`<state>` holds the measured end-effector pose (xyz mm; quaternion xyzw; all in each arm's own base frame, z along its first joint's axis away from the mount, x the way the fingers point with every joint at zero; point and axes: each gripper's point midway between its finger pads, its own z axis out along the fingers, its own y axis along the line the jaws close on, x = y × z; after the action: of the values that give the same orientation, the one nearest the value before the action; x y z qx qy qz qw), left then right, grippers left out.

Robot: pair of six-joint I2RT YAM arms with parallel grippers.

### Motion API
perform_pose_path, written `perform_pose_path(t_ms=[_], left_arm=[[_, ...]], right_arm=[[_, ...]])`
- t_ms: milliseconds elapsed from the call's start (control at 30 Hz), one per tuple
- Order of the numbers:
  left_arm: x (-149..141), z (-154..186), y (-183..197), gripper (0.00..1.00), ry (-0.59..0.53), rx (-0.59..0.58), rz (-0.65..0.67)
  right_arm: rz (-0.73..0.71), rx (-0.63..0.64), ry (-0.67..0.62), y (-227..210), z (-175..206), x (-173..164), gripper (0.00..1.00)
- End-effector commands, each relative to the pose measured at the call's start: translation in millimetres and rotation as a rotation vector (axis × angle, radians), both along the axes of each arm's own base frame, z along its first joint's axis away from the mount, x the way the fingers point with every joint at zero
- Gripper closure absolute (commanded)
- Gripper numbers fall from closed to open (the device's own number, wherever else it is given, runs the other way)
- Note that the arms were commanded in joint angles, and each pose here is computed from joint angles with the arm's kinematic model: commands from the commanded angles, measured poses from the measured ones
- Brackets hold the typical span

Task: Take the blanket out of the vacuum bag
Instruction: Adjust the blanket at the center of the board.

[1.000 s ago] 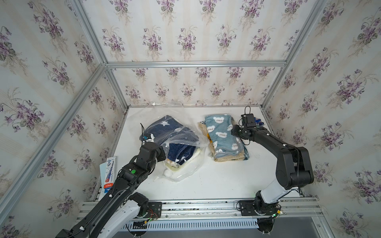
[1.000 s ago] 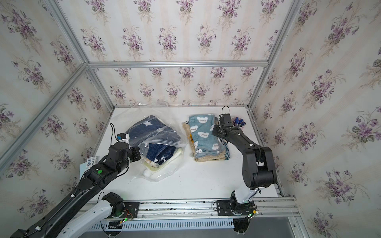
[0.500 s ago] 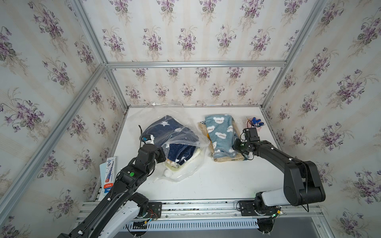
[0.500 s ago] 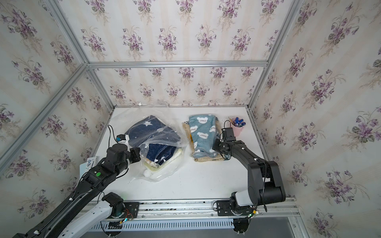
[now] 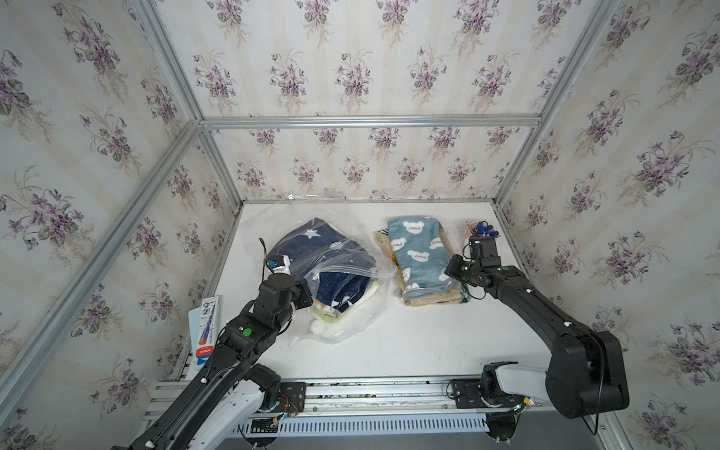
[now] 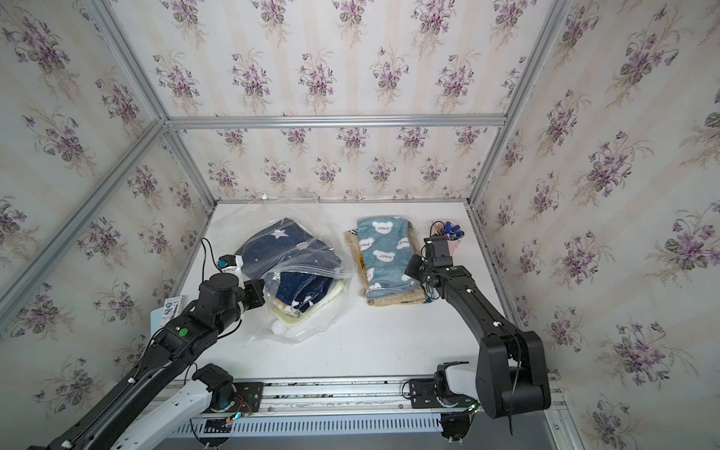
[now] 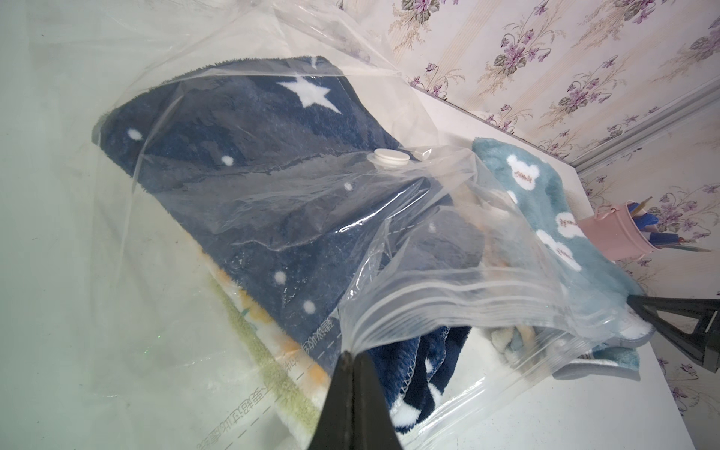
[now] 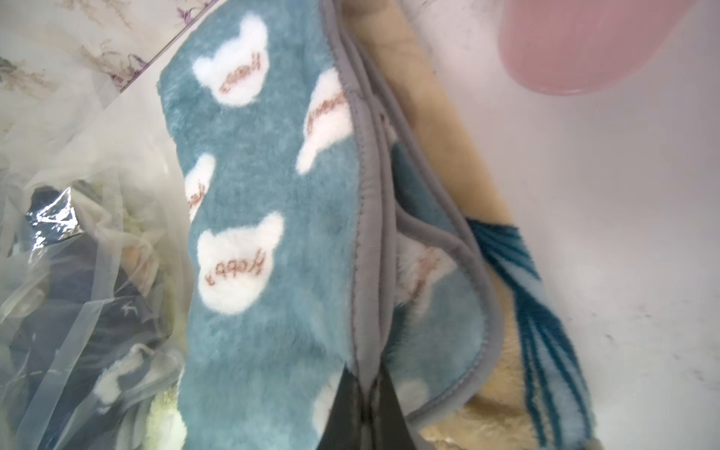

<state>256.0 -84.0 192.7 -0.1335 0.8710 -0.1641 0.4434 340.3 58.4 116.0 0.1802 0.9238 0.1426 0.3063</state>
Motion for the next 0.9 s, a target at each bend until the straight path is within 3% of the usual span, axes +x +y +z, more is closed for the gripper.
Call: perform_pose_path(t_ms=[0,267,400,467,567,733,867], left_arm=[[1.8,4.4,-1.8,1.00,-0.011,-0.006,-0.007],[1.0,3.9,-0.4,1.00,-0.009,0.002,-0.004],[-0.1,2.0,0.2,1.00,-0.004,0.001,-0.001],[-0.9,2.9,0.7,1.00,-0.004,0.000,0.000],[-1.9,2.9,0.9,1.00,-0.003,-0.002,0.000],[-1.3,5.3,1.7,1.00,-0.009,-0.003,0.006],[-1.5,5.9,2.1,1.00,-0.009,-0.008,0.011]], right_arm=[[-0.103,-0.085,0.013,-31.2,-8.1,-2.0,1.00],[-0.091,-0.034,0.081,-31.6,-44.3,9.7,0.98],[-0.078,-0.032,0.109,-29.6,-55.9,7.2,0.79],[-0.087,-0.041,0.085,-32.4,-46.1,4.7,0.66],[-0.089,-0.043,0.023,-32.4,-17.7,1.2,0.56],[0.039,-0.067,-0.088,12.0,35.5,-9.9,0.53],[0.247,-0.179,-0.066,82.6,42.2,-26.7,0.59]])
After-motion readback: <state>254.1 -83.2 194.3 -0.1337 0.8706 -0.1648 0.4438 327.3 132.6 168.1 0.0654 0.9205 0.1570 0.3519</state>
